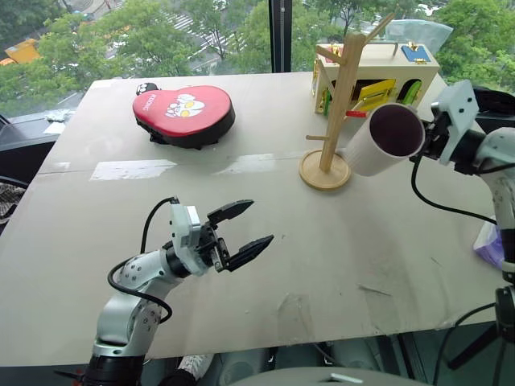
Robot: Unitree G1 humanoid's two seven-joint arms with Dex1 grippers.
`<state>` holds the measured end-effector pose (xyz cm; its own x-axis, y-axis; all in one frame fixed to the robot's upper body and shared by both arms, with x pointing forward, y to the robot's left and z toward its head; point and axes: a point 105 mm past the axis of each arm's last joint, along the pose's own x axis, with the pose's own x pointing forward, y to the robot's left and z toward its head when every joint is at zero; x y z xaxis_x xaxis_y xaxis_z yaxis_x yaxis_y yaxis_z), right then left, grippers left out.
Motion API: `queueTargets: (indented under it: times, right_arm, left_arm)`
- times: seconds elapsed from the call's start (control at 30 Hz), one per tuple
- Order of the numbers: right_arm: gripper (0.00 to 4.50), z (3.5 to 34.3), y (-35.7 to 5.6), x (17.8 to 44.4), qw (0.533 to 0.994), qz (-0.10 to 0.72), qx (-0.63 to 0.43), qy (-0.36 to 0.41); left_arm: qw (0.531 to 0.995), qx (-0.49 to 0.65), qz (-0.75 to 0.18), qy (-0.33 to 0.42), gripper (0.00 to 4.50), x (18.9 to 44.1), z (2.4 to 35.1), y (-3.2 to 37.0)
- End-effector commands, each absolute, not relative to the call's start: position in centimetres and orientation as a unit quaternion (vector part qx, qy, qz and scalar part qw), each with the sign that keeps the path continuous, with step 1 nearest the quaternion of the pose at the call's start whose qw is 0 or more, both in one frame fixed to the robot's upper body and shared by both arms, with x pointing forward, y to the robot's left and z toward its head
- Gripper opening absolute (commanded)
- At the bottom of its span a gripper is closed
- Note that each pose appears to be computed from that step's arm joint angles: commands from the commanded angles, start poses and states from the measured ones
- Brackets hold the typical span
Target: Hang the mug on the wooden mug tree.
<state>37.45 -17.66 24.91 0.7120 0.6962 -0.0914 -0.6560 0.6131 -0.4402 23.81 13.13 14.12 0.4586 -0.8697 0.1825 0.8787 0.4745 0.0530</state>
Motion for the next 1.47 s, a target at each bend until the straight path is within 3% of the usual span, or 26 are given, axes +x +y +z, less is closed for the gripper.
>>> queueTargets:
  times: [0.03, 0.5, 0.77, 0.93, 1.1, 1.3, 1.47]
  right_arm:
    - [0.02, 26.7, -16.8, 38.0, 0.89, 0.373, -0.256, -0.057]
    - [0.02, 25.7, -15.2, 42.2, 0.893, 0.339, -0.298, 0.003]
    - [3.58, 24.2, -18.2, 40.6, 0.913, 0.325, -0.246, -0.001]
    - [3.58, 22.5, -19.7, 37.5, 0.914, 0.331, -0.234, -0.006]
    - [3.58, 20.6, -21.9, 34.1, 0.931, 0.307, -0.196, -0.006]
    - [3.58, 15.9, -23.6, 29.3, 0.943, 0.292, -0.148, 0.054]
    - [3.58, 13.2, -23.2, 28.4, 0.947, 0.277, -0.143, 0.074]
  left_arm:
    - [0.854, -0.01, -0.506, -0.12, 4.5, 23.2, 15.3, 13.0]
    - [0.85, -0.046, -0.491, -0.184, 4.5, 21.9, 17.4, 14.8]
    - [0.857, -0.038, -0.469, -0.208, 4.5, 20.7, 18.7, 15.4]
    - [0.859, -0.047, -0.473, -0.188, 4.5, 20.7, 17.8, 14.8]
    - [0.903, -0.013, -0.421, -0.088, 4.5, 23.2, 14.1, 14.8]
    - [0.919, 0.001, -0.393, -0.034, 4.5, 24.2, 12.5, 16.1]
    - [0.911, 0.001, -0.413, -0.016, 4.5, 24.3, 11.8, 15.4]
